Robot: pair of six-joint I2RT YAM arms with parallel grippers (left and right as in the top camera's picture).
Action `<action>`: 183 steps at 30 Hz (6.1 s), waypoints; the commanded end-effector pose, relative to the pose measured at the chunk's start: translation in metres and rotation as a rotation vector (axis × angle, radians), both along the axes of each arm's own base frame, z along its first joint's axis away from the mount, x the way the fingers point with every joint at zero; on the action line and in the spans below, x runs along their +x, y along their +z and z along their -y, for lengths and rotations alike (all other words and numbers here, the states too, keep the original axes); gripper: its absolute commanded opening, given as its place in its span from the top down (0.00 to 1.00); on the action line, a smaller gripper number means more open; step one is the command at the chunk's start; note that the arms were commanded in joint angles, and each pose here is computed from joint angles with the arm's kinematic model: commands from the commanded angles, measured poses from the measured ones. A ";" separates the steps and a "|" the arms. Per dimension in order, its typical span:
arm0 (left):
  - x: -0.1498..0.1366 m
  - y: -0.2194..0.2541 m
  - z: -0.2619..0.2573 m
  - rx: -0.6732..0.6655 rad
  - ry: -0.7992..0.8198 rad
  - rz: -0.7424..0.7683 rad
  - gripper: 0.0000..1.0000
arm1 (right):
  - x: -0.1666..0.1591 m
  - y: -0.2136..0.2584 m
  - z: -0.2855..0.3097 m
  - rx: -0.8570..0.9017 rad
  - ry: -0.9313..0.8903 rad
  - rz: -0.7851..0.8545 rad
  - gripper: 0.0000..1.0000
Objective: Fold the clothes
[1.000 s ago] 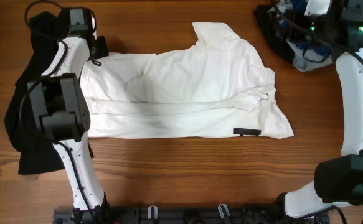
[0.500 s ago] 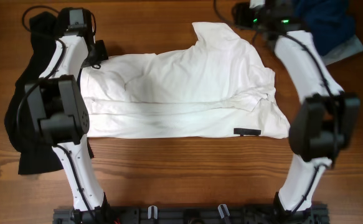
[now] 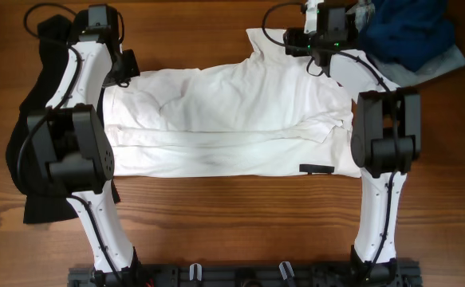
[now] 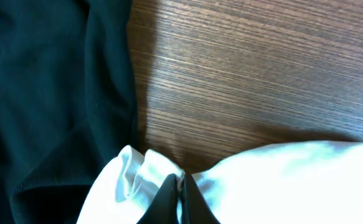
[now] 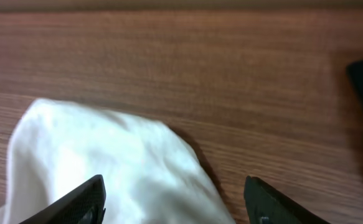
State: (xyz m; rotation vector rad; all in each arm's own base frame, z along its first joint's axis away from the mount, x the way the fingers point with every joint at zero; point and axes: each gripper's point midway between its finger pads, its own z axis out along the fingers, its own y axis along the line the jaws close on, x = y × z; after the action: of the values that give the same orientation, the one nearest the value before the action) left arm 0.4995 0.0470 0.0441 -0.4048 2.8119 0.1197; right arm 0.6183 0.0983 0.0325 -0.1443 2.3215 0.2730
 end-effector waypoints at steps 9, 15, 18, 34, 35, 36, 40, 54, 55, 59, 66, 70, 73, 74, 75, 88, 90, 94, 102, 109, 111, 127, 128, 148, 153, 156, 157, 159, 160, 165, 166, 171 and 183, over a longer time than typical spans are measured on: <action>0.006 0.011 0.000 -0.005 0.019 0.047 0.96 | 0.001 -0.037 -0.025 0.044 0.036 -0.019 0.46; 0.013 0.013 -0.002 -0.002 0.022 0.076 0.96 | -0.002 -0.037 -0.029 -0.009 0.020 -0.026 0.75; 0.018 0.017 -0.010 0.045 0.037 0.098 0.96 | 0.006 -0.015 -0.021 -0.022 -0.003 -0.011 0.82; 0.017 0.096 -0.023 0.124 0.066 0.223 0.96 | -0.068 0.188 0.025 -0.111 0.059 -0.026 0.96; 0.012 0.104 -0.023 0.124 0.066 0.224 0.96 | -0.081 0.190 0.023 -0.099 0.074 -0.063 0.96; 0.007 0.110 -0.023 0.123 0.066 0.222 0.96 | -0.096 0.190 0.021 -0.085 0.090 -0.110 0.96; -0.024 0.124 -0.017 0.102 0.054 0.152 0.96 | -0.147 0.173 0.020 -0.065 0.115 -0.317 0.96; -0.141 0.028 -0.010 -0.008 0.062 -0.338 0.96 | -0.243 0.063 0.060 -0.075 0.005 -0.797 0.96; -0.144 0.024 -0.010 -0.009 0.062 -0.347 0.96 | -0.247 0.056 0.059 -0.063 0.008 -0.810 0.96; -0.155 0.012 -0.008 -0.011 0.061 -0.382 0.96 | -0.266 0.036 0.056 -0.052 0.032 -0.874 0.95; -0.161 0.009 -0.005 -0.029 0.059 -0.404 0.41 | -0.275 0.030 0.057 -0.061 0.057 -0.896 0.28; -0.165 0.010 -0.002 -0.047 0.057 -0.423 0.23 | -0.254 0.038 0.050 -0.023 0.073 -0.813 0.13; -0.175 0.011 -0.001 -0.049 0.059 -0.463 0.17 | -0.236 0.049 0.049 -0.025 0.082 -0.745 0.10; -0.176 0.012 -0.002 -0.047 0.060 -0.469 0.15 | -0.232 0.052 0.049 -0.026 0.085 -0.725 0.10; -0.178 0.012 -0.005 -0.039 0.064 -0.473 0.13 | -0.228 0.053 0.048 -0.027 0.096 -0.707 0.10; -0.146 0.008 -0.051 -0.293 0.185 -0.255 0.25 | -0.211 0.054 0.046 -0.019 0.100 -0.637 0.07; -0.144 0.009 -0.047 -0.306 0.133 -0.247 0.26 | -0.208 0.054 0.046 -0.020 0.100 -0.626 0.07; -0.140 0.009 -0.043 -0.328 0.084 -0.229 0.29 | -0.204 0.054 0.046 -0.020 0.099 -0.605 0.07; -0.140 -0.012 -0.036 -0.369 0.037 -0.267 0.30 | -0.201 0.054 0.046 -0.021 0.099 -0.595 0.07; -0.148 -0.037 -0.020 -0.384 -0.038 -0.355 0.35 | -0.201 0.054 0.046 -0.022 0.099 -0.594 0.07; -0.147 -0.039 -0.018 -0.384 -0.045 -0.359 0.34 | -0.201 0.054 0.046 -0.021 0.099 -0.594 0.07; -0.168 -0.058 0.021 -0.383 -0.146 -0.440 0.75 | -0.198 0.054 0.046 -0.022 0.099 -0.581 0.07; -0.168 -0.055 0.021 -0.384 -0.144 -0.442 0.77 | -0.198 0.054 0.046 -0.022 0.099 -0.580 0.07; -0.147 0.025 0.032 -0.372 -0.089 -0.393 0.89 | -0.197 0.055 0.046 -0.022 0.098 -0.578 0.07; -0.153 0.026 0.034 -0.378 -0.085 -0.421 0.96 | -0.197 0.055 0.045 -0.022 0.099 -0.577 0.07; -0.153 0.027 0.039 -0.377 -0.078 -0.427 0.96 | -0.197 0.055 0.045 -0.022 0.100 -0.577 0.07; -0.152 0.027 0.043 -0.373 -0.091 -0.426 0.96 | -0.197 0.055 0.045 -0.022 0.100 -0.577 0.07; -0.150 0.029 0.047 -0.368 -0.104 -0.419 0.96 | -0.197 0.055 0.045 -0.022 0.100 -0.577 0.07; -0.148 0.031 0.049 -0.366 -0.110 -0.413 0.94 | -0.197 0.055 0.045 -0.022 0.100 -0.578 0.07; -0.138 0.039 0.063 -0.359 -0.129 -0.383 0.79 | -0.198 0.054 0.045 -0.018 0.093 -0.582 0.07; -0.137 0.039 0.068 -0.357 -0.143 -0.384 0.72 | -0.198 0.054 0.045 -0.019 0.094 -0.582 0.07; -0.132 0.038 0.106 -0.333 -0.253 -0.364 0.96 | -0.198 0.054 0.045 -0.018 0.093 -0.584 0.07; -0.130 0.043 0.199 -0.320 -0.313 -0.308 0.96 | -0.202 0.054 0.045 -0.018 0.093 -0.599 0.07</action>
State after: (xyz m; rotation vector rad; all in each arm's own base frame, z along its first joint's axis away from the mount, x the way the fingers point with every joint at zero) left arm 0.3668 -0.1249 0.0674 0.0035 3.2085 -0.3247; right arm 0.4144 0.0491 0.0799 -0.1805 2.9363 0.3564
